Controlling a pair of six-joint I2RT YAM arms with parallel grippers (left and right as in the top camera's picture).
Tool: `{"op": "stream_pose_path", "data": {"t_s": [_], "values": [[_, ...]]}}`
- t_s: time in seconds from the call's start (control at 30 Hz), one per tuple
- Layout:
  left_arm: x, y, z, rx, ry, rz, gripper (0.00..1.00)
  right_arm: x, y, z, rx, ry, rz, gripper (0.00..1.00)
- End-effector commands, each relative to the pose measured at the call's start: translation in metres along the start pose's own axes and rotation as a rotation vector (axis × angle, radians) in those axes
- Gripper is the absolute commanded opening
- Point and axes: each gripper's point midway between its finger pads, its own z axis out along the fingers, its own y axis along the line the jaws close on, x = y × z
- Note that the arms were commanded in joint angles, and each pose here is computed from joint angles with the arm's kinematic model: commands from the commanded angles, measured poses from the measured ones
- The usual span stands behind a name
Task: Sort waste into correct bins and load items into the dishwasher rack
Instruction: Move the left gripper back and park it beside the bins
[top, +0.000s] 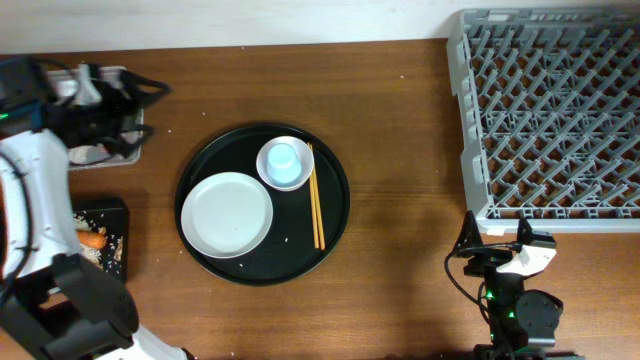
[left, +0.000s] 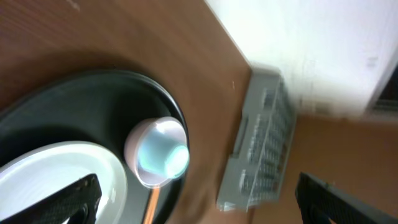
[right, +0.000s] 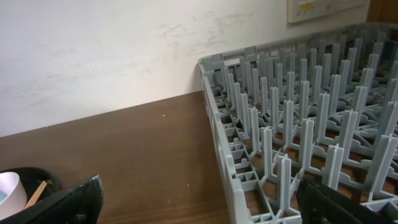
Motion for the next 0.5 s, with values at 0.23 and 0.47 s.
{"op": "stream_pose_path", "data": {"t_s": [0.23, 0.47], "values": [[0.081, 0.014, 0.066, -0.616, 0.090, 0.361, 0.99, 0.008, -0.002, 0.001, 0.005, 0.013, 0.005, 0.98], [0.035, 0.078, -0.007, -1.014, -0.150, 0.171, 0.99, 0.008, -0.002, 0.001, 0.005, 0.013, 0.005, 0.98]]}}
